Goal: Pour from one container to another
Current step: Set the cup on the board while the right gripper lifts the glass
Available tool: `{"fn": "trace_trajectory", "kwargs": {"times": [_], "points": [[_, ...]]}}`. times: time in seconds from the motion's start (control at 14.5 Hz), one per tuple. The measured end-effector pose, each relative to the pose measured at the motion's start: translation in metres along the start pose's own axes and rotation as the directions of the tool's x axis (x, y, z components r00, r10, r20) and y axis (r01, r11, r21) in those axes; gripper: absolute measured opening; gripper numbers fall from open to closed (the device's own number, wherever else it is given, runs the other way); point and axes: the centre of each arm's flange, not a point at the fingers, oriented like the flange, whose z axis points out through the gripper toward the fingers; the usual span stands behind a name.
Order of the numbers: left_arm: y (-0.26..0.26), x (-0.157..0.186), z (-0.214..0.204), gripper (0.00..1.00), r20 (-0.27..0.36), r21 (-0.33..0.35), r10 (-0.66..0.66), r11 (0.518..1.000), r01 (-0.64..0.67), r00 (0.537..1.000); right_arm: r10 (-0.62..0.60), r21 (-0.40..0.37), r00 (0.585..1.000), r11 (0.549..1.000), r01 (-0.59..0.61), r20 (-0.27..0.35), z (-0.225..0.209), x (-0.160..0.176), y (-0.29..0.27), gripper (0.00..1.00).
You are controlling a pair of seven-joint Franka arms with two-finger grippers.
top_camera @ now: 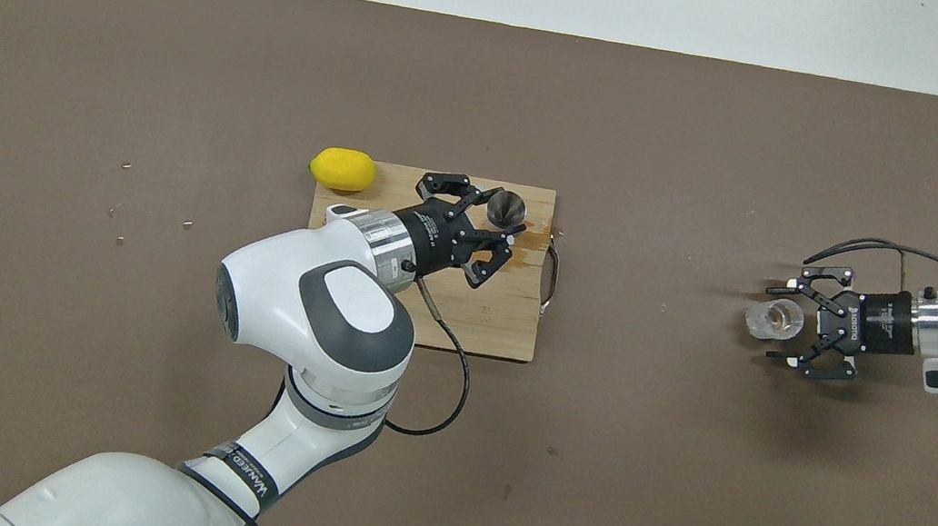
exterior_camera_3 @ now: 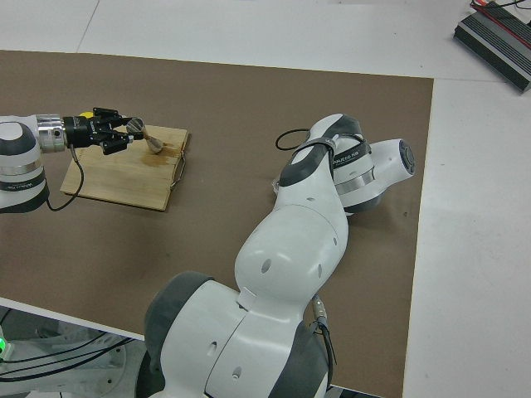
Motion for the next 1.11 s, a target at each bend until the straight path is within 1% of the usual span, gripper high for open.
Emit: {"fn": "trace_trajectory", "kwargs": {"times": [0.07,0.14,0.21,0.28,0.35,0.41,0.48,0.55,0.62,0.69,0.76,0.83,0.97,1.11], "points": [[0.000,0.000,0.000,0.50,-0.002,0.000,0.007,1.000,-0.007,1.000,-0.001,-0.001,1.000,1.000,0.001,0.000,0.000,0.000,0.000,0.89],[0.000,-0.001,0.000,0.50,-0.003,0.000,0.010,1.000,-0.010,1.000,-0.001,0.000,1.000,1.000,0.001,0.001,0.001,-0.001,0.000,0.84],[0.000,-0.001,0.000,0.50,-0.003,0.001,0.012,1.000,-0.012,1.000,0.001,0.004,1.000,1.000,-0.001,0.005,0.001,-0.001,-0.001,0.73],[0.000,-0.001,0.000,0.50,-0.004,0.000,0.013,1.000,-0.013,1.000,0.002,0.007,1.000,1.000,-0.002,0.008,0.001,-0.002,-0.001,0.73],[0.000,0.000,0.000,0.50,-0.004,0.000,0.013,1.000,-0.013,1.000,0.002,0.008,1.000,1.000,-0.002,0.008,0.001,-0.002,-0.001,0.67],[0.001,0.000,0.000,0.50,-0.004,0.000,0.013,1.000,-0.013,1.000,0.001,0.008,1.000,1.000,-0.001,0.008,0.000,-0.002,-0.001,0.56],[0.001,0.000,0.000,0.51,-0.005,-0.001,0.013,1.000,-0.013,1.000,0.001,0.009,1.000,1.000,-0.001,0.007,0.000,-0.002,-0.001,0.51],[0.001,0.000,0.000,0.58,-0.005,-0.001,0.013,1.000,-0.013,1.000,0.001,0.009,1.000,1.000,-0.001,0.007,0.000,-0.002,-0.001,0.51],[0.001,0.000,0.000,0.67,-0.005,-0.002,0.013,1.000,-0.013,1.000,0.001,0.009,1.000,1.000,-0.001,0.007,0.000,-0.002,-0.001,0.51],[0.001,0.000,0.000,0.78,-0.005,-0.002,0.012,1.000,-0.012,1.000,0.000,0.010,1.000,1.000,0.000,0.006,-0.001,-0.003,-0.002,0.51],[0.001,0.000,0.000,0.90,-0.005,-0.002,0.012,1.000,-0.012,1.000,-0.002,0.013,1.000,1.000,0.002,0.004,-0.003,-0.005,-0.002,0.51],[0.001,0.000,0.000,1.00,-0.005,-0.002,0.011,1.000,-0.011,1.000,0.000,0.017,1.000,1.000,0.000,0.000,-0.005,-0.009,-0.003,0.51],[0.000,-0.003,0.000,1.00,0.000,0.000,0.012,1.000,-0.012,1.000,0.008,0.022,1.000,1.000,-0.008,-0.012,-0.009,-0.024,-0.008,0.51],[-0.003,-0.010,-0.003,1.00,0.011,0.000,0.017,1.000,-0.017,1.000,0.023,0.024,0.999,0.999,-0.023,-0.029,-0.010,-0.050,-0.017,0.51]]}}
